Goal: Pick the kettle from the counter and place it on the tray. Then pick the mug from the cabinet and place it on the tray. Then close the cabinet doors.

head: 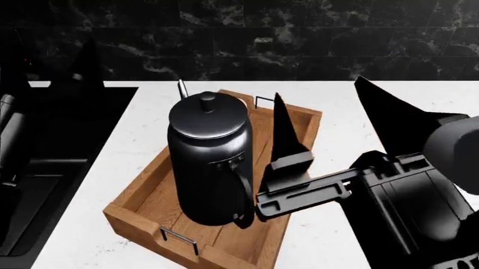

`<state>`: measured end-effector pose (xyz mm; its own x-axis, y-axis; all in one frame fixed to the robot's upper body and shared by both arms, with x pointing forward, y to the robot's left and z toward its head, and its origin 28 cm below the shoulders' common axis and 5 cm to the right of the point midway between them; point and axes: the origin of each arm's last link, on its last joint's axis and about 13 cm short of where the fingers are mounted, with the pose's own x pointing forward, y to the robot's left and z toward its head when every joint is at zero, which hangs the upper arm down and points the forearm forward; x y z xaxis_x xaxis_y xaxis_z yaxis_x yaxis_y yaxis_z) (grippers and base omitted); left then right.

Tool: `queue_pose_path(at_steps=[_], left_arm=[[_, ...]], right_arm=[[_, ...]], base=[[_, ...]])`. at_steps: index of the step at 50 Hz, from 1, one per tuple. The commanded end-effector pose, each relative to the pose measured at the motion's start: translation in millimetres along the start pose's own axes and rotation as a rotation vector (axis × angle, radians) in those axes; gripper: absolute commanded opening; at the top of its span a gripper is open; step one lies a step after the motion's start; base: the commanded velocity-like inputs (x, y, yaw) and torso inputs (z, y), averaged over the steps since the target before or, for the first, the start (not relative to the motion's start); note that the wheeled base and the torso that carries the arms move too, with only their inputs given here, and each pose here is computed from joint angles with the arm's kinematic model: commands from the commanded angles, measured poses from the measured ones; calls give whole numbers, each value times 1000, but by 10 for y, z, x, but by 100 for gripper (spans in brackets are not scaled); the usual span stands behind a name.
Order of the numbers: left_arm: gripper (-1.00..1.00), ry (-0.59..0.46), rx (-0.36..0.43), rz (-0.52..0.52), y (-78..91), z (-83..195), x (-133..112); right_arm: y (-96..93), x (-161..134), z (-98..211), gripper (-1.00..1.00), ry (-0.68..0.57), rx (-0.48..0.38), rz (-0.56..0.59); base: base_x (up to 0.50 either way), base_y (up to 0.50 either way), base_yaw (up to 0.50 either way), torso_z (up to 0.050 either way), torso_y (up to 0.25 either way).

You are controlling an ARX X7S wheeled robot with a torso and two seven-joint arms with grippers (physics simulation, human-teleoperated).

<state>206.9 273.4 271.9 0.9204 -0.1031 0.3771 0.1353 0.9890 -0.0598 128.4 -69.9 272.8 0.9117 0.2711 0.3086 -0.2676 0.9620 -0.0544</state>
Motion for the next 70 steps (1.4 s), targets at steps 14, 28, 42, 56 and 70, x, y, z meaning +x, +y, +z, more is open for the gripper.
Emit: queue_pose_path(at_steps=[14,28,42,56,70], left_arm=[[100,-480,161,25,-290,721,-647],[100,-537,197,80,-283,752,-635],[100,-526,187,90,-283,706,-643],[100,-517,186,89,-282,674,-649],[100,-512,179,86,-284,671,-651]], right_arm=[[-589,-217,111,100,-291,-236,-342],[-616,-249,124,100,-307,-233,-354],[-605,-200,148,100,-311,-261,-362],[-605,-201,146,100,-310,-259,-363],[-606,-206,142,100,-308,-258,-360]], base=[[0,0,0,0,0],[0,0,0,0,0],[0,169,0,0,0],[0,500,0,0,0],[0,500,0,0,0]])
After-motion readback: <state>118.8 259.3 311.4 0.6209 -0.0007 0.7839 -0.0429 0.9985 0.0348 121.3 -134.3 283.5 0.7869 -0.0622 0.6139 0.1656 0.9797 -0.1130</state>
